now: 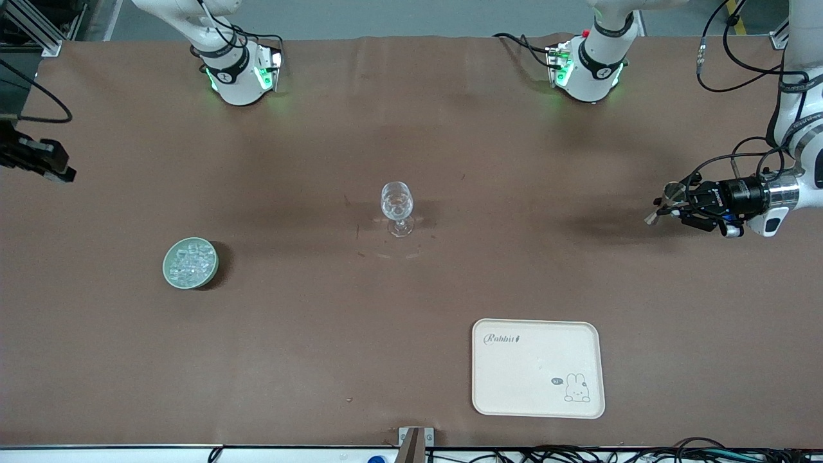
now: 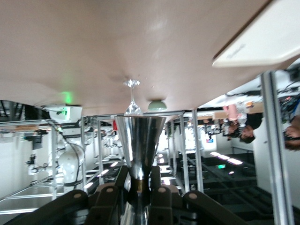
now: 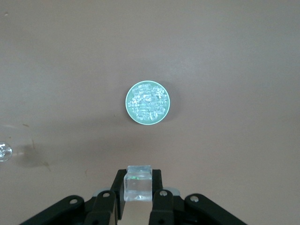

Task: Pour wine and add ice with both arms
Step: 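Lift the jigger with the left gripper while the right gripper lifts ice, then carry the metal jigger over the wine glass with the left gripper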

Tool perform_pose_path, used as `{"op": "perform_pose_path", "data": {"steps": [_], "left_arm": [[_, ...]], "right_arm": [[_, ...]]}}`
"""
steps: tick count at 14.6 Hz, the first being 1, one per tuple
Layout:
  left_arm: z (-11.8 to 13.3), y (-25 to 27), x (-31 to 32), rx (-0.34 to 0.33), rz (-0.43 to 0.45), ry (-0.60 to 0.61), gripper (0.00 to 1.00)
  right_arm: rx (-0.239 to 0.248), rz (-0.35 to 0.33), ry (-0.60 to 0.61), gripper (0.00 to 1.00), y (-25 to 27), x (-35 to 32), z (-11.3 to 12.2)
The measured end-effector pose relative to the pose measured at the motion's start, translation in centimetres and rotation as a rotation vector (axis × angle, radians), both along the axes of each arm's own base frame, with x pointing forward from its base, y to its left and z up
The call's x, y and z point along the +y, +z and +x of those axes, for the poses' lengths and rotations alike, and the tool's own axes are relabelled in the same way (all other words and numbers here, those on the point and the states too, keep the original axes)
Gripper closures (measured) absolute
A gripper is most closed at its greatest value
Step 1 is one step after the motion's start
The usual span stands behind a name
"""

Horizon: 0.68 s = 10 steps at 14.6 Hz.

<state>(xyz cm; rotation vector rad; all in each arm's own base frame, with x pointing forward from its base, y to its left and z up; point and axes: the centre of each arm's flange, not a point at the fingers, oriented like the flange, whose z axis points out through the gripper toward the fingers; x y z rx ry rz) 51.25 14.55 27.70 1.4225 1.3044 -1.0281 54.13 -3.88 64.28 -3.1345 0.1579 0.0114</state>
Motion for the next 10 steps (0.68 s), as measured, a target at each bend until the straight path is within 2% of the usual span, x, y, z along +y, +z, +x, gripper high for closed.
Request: {"op": "perform_pose_path", "data": {"steps": [3, 6, 10], "left_arm": [[1.5, 1.2, -5.2, -0.038, -0.025, -0.087, 0.78], [3.6, 3.1, -13.5, -0.043, 0.025, -0.173, 0.78], [3.7, 6.6, -23.0, -0.027, 0.099, -0.276, 0.78]], "right_arm": [[-0.006, 0.0, -0.005, 0.74, 0.5, -0.2, -0.1], [-0.003, 0.0, -0.004, 0.74, 0.4, -0.3, -0.1], [-0.001, 0.0, -0.001, 0.74, 0.4, -0.1, -0.1]]}}
